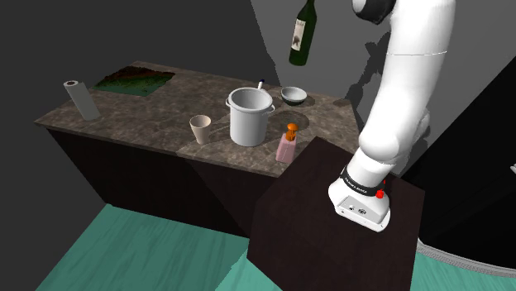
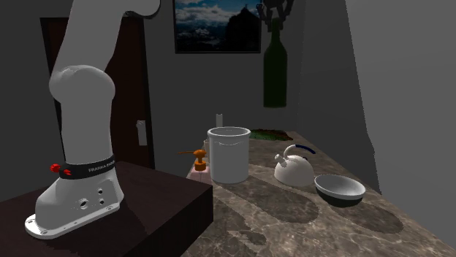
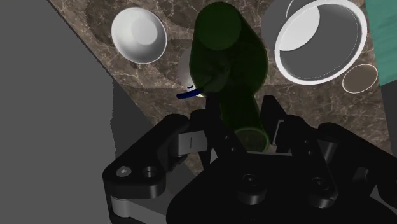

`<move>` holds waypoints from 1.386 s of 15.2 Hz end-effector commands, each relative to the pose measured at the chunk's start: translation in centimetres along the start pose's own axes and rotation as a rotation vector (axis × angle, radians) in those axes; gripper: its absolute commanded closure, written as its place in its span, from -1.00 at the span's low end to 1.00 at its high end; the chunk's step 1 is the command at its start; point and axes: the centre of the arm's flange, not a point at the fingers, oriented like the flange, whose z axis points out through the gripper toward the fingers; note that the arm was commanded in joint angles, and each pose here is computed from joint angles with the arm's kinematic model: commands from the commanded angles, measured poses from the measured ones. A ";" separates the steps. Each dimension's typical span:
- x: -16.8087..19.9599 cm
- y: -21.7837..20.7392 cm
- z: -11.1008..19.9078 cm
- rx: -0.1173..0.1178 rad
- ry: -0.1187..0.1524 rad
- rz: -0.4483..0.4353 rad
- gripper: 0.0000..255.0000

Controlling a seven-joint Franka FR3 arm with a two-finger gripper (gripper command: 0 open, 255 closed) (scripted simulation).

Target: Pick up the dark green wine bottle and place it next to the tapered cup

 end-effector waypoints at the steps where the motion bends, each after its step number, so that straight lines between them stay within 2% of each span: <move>1: 0.4 -2.6 0.0 -0.001 0.000 0.000 1.00; 21: 4.8 -28.6 -0.6 -0.001 0.000 0.000 1.00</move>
